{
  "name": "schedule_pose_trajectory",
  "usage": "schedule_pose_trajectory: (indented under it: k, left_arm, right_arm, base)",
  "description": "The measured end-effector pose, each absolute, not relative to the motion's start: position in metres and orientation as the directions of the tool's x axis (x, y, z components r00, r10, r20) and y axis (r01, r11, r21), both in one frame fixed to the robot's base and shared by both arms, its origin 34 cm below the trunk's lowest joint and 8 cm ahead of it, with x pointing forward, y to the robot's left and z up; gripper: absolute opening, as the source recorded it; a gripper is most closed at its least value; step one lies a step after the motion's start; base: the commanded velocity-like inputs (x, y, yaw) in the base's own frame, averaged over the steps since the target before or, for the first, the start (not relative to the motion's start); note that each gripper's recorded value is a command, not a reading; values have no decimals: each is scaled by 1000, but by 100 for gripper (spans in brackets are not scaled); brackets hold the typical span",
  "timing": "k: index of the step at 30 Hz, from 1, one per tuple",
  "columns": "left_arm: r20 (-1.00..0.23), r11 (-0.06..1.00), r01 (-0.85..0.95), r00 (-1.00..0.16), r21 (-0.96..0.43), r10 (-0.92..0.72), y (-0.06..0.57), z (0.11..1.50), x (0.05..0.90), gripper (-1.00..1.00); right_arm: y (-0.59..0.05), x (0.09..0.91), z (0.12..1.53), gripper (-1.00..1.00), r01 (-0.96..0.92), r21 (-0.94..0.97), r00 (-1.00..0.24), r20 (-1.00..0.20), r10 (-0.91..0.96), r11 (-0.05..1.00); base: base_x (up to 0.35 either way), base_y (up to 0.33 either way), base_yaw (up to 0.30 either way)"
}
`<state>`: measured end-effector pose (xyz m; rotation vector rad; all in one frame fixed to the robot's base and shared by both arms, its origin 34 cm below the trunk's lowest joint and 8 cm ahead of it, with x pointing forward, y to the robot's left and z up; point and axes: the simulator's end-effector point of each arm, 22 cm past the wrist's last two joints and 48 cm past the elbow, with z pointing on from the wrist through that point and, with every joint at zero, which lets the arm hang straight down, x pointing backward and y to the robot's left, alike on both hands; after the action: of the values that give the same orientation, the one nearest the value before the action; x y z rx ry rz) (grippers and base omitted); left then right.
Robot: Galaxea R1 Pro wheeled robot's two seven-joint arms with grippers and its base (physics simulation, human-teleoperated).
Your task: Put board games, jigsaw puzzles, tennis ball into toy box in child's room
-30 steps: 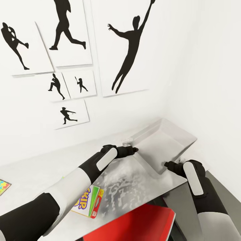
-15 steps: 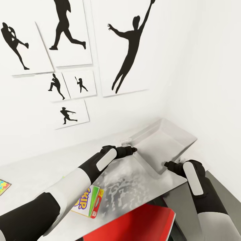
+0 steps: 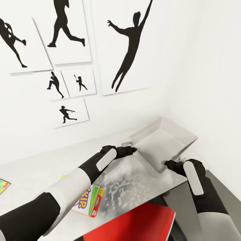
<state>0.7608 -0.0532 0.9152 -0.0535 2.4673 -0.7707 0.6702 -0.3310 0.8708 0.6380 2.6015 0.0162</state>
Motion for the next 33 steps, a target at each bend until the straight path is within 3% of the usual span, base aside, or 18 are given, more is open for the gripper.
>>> schedule_pose_trajectory:
  k: [33]
  left_arm:
    - [-473,820,110,-856,-562,-209,-59,905,761,100]
  right_arm:
    - [-330,674,872,100,408,106,-800,-438,411,907]
  base:
    - [0,0,0]
